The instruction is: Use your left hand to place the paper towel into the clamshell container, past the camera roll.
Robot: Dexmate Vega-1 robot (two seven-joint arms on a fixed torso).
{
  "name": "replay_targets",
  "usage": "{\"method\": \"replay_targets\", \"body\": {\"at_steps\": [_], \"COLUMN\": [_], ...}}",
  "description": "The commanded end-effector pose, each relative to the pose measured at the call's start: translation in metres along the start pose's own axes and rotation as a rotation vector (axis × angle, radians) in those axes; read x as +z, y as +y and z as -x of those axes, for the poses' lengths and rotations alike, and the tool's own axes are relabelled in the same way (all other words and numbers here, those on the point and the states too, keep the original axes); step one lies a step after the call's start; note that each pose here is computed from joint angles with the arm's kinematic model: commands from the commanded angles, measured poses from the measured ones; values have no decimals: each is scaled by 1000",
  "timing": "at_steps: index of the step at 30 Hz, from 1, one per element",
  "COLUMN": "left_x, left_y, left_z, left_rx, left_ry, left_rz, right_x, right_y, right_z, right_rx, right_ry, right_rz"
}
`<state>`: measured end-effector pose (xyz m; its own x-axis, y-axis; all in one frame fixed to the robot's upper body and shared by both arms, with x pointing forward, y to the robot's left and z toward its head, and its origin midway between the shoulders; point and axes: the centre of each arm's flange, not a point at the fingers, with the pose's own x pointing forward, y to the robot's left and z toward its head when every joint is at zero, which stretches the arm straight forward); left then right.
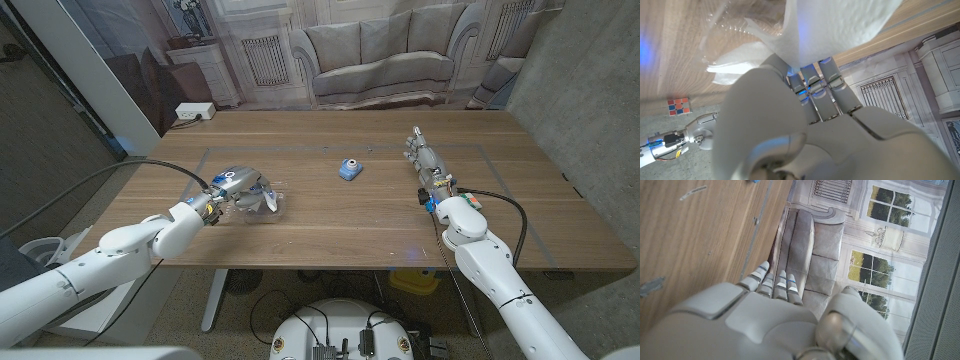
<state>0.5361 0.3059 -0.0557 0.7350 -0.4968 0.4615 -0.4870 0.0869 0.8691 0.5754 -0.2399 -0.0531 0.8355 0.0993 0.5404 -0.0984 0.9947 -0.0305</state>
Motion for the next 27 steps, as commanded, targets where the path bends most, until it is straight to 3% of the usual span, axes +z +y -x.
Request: {"method": "replay_targets", "body": {"at_steps": [1, 17, 27], "left_x": [1, -2, -2], "left_y": [-2, 0, 2], "left_z": [-4, -1, 0], "left_rx": [-7, -67, -59], "left_ry": [6, 48, 66], "left_rz": [10, -45, -76], "right_x": [0, -1, -1], "right_y": [0, 4, 6], "right_z": [1, -3, -3], "right_rx": [0, 7, 9], "right_ry": [2, 0, 0], "right_rz": [4, 2, 2]}}
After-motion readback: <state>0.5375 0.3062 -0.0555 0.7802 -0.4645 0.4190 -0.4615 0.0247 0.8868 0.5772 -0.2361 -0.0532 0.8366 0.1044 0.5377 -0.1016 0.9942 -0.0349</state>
